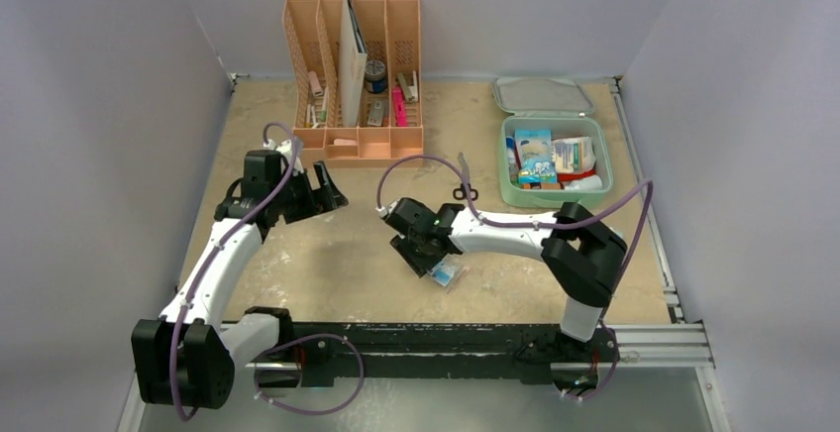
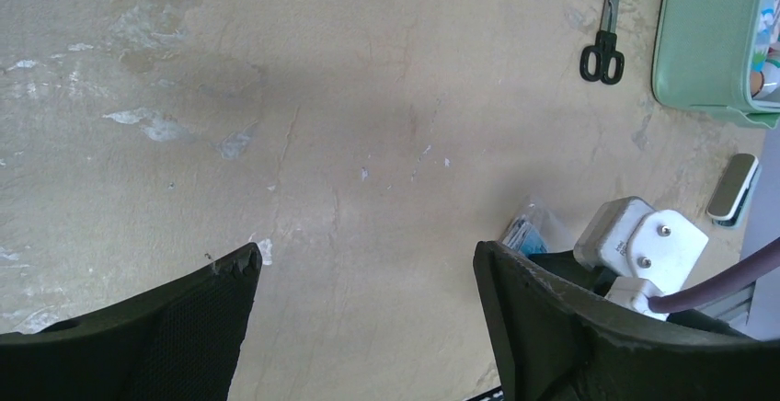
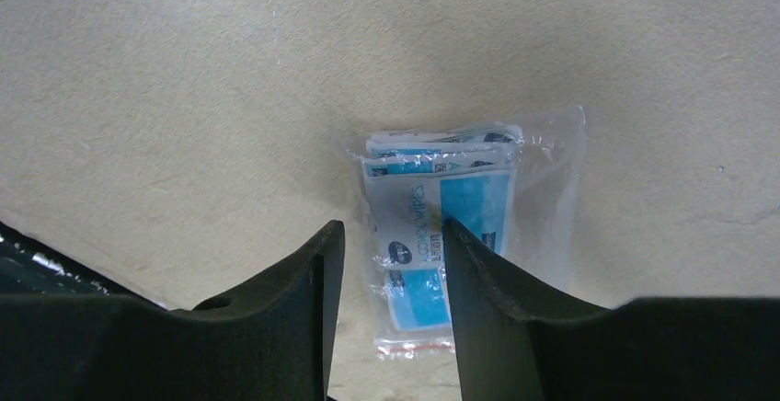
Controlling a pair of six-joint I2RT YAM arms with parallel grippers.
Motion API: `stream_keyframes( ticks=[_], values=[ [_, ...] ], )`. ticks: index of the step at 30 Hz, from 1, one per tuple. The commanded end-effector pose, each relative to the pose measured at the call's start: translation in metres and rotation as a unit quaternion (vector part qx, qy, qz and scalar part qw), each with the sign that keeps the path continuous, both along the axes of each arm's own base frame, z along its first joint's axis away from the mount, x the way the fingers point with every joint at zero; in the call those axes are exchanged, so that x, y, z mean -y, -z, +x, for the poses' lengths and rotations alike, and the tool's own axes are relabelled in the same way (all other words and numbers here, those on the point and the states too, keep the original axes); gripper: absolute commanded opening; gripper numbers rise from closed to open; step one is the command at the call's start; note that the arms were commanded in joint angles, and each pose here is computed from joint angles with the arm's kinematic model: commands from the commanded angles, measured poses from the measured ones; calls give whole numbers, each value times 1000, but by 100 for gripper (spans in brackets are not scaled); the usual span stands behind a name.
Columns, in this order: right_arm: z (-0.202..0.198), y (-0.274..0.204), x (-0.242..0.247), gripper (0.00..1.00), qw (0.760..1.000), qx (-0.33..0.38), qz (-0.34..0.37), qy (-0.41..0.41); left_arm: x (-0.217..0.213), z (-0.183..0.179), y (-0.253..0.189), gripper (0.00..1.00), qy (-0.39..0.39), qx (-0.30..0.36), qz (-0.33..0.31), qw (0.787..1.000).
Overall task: Organize the medicine kit
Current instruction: Pick up the medical item at the center of the board.
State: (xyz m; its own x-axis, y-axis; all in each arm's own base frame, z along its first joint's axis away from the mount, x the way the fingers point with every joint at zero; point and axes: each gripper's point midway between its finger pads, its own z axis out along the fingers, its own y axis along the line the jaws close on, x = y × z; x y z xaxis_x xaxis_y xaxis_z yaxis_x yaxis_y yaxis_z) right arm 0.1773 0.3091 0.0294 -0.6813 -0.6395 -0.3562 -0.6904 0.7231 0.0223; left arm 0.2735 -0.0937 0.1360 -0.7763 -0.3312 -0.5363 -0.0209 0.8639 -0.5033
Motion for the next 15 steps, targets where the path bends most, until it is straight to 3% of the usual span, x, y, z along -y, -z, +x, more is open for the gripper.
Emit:
stream_keyframes(
  ticks=[1, 5, 11, 13, 15],
  values=[
    [6, -2, -16, 47, 1000, 14, 10, -12, -2, 1, 2, 85, -13, -2, 2, 1000],
    [7, 7, -15, 43, 999, 30, -18, -6, -3, 1, 4, 85, -20, -7, 2, 1000],
    [8, -8, -15, 8, 999, 52, -11, 3, -4, 3, 4, 85, -33, -11, -2, 999],
    [7, -13, -15, 0, 999, 49, -10, 9, -3, 3, 4, 85, -33, -11, -2, 999],
    [0, -13, -15, 0, 1000, 28, -11, 3, -4, 3, 4, 85, -33, -11, -2, 999]
  ],
)
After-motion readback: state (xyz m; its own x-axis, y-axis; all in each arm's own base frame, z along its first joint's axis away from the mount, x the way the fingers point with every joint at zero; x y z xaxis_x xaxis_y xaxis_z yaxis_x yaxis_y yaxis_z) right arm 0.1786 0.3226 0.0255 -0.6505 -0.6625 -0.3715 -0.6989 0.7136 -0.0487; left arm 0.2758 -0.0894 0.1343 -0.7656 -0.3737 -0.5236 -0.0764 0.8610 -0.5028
